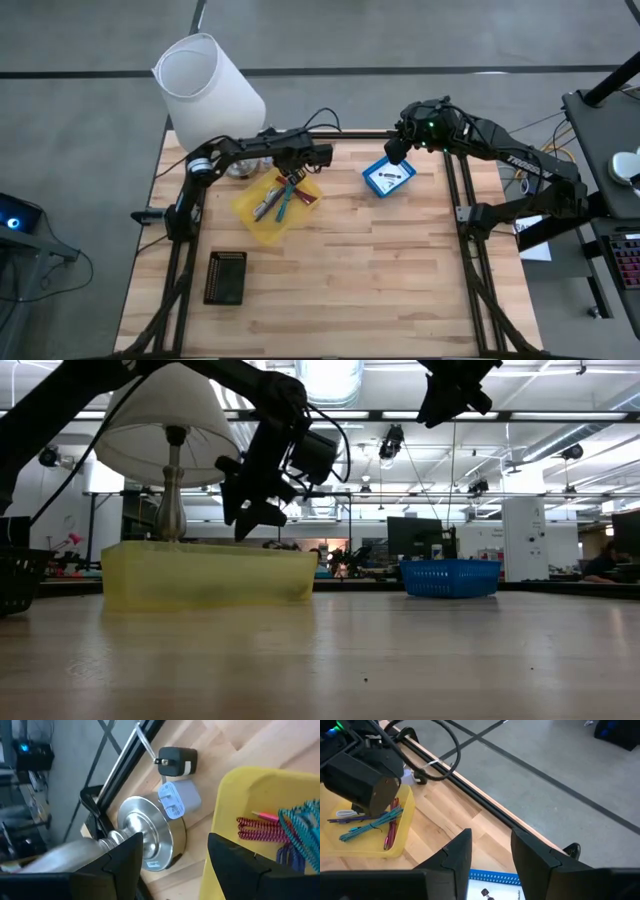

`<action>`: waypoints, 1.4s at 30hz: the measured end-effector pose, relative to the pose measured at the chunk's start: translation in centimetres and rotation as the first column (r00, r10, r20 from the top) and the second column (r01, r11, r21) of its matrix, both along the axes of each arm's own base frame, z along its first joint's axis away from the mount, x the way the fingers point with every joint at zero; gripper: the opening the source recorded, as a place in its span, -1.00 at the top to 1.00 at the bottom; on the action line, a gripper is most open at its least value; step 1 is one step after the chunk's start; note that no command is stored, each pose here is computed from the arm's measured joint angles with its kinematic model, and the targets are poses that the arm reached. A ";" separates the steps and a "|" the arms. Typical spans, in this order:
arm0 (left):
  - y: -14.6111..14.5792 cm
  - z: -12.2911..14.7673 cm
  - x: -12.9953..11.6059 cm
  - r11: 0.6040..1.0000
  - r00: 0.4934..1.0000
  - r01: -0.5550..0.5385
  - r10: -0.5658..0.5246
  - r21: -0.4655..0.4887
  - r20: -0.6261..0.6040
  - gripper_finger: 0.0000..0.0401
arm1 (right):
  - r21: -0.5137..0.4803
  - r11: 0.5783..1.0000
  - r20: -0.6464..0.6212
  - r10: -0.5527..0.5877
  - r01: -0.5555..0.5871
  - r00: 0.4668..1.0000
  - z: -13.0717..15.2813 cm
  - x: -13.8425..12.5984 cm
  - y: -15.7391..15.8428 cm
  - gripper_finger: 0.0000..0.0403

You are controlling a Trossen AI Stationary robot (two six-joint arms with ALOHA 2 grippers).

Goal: Pick and place items into bin
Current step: Put the white charger adapter into the black bin

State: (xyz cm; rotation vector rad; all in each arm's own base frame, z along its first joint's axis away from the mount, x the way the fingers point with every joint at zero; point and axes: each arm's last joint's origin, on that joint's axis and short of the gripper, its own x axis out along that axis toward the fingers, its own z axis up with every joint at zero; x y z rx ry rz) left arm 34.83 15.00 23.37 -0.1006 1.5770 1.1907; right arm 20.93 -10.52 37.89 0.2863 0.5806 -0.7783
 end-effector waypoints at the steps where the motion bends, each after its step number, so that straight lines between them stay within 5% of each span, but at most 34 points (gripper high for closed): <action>1: 0.0 0.0 0.0 1.000 1.000 -0.024 0.024 0.012 0.016 -0.03 | -0.001 1.000 -0.001 0.001 -0.001 1.000 0.0 0.0 0.0 0.37; 18: -0.3 -1.0 -1.3 0.925 0.929 -0.340 0.303 0.170 0.213 -0.03 | -0.011 1.000 -0.020 0.018 -0.018 1.000 0.0 0.0 0.0 0.41; 25: -0.1 -0.7 -1.3 0.886 0.869 -0.426 0.343 0.184 0.358 -0.03 | -0.014 0.999 -0.061 0.035 -0.036 0.998 -0.2 -0.2 0.1 0.40; 42: -0.2 -3.7 -2.5 0.775 0.780 -0.575 0.422 0.263 0.462 -0.03 | 0.024 0.999 -0.130 0.040 -0.037 0.991 -0.8 -0.7 0.3 0.41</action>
